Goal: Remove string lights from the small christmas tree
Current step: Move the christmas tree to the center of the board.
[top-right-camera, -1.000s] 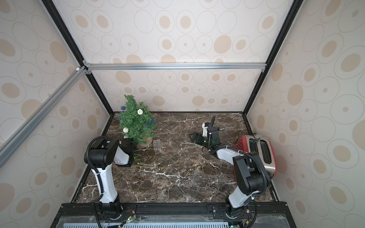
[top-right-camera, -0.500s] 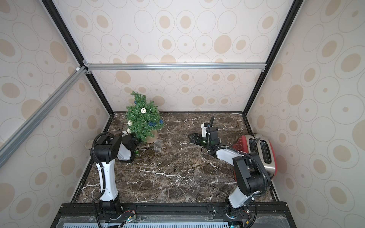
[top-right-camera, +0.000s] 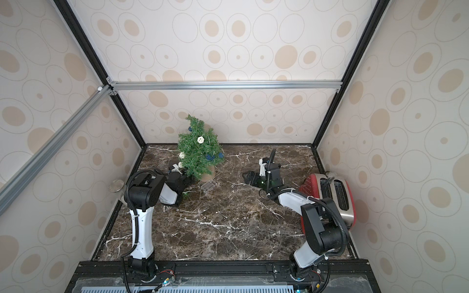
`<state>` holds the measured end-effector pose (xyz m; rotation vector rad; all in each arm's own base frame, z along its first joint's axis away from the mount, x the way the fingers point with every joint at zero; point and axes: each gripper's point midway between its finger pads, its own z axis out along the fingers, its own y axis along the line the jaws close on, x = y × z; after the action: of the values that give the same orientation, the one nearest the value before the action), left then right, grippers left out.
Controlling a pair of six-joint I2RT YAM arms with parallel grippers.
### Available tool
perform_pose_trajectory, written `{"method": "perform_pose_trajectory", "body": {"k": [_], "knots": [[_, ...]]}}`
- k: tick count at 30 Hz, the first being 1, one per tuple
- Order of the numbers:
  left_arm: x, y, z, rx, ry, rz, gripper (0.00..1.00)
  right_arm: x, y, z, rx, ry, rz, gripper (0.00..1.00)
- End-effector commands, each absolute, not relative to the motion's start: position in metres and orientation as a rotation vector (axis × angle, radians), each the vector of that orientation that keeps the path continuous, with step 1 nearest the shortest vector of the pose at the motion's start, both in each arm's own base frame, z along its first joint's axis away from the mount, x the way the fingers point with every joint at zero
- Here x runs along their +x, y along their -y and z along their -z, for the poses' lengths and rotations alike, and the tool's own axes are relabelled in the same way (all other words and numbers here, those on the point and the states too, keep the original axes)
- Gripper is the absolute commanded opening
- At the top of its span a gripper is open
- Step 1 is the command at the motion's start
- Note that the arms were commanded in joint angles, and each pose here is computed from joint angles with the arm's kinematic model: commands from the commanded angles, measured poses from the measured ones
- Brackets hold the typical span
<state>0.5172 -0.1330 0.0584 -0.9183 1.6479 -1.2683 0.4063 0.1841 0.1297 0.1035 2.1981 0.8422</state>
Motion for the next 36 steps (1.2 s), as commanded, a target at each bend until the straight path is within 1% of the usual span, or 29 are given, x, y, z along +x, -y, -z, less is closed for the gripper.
{"method": "perform_pose_trajectory", "body": {"k": [1,8,14,17,20,24,31,36], "knots": [[0.48,0.16,0.03,-1.021,-1.947,1.198,0.7,0.4,-0.183,-0.133,0.095,-2.192,-0.826,0.87],[0.476,0.207,0.027,-0.942,-1.995,1.274,0.7,0.398,-0.182,-0.139,0.091,-2.188,-0.823,0.87],[0.462,0.21,0.032,-0.954,-2.009,1.284,0.71,0.399,-0.182,-0.141,0.083,-2.186,-0.819,0.87],[0.461,0.205,0.035,-0.979,-2.007,1.269,0.74,0.405,-0.185,-0.139,0.086,-2.193,-0.825,0.88],[0.461,0.198,0.035,-1.008,-2.0,1.243,0.77,0.418,-0.186,-0.132,0.123,-2.21,-0.818,0.87],[0.464,0.183,0.031,-1.032,-1.995,1.19,0.8,0.438,-0.202,-0.117,0.146,-2.274,-0.897,0.82],[0.475,0.183,0.034,-1.024,-2.019,1.181,0.78,0.482,-0.235,-0.079,0.284,-2.308,-1.08,0.74],[0.478,0.183,0.043,-1.027,-2.04,1.179,0.78,0.508,-0.254,-0.057,0.374,-2.314,-1.193,0.74]]}}
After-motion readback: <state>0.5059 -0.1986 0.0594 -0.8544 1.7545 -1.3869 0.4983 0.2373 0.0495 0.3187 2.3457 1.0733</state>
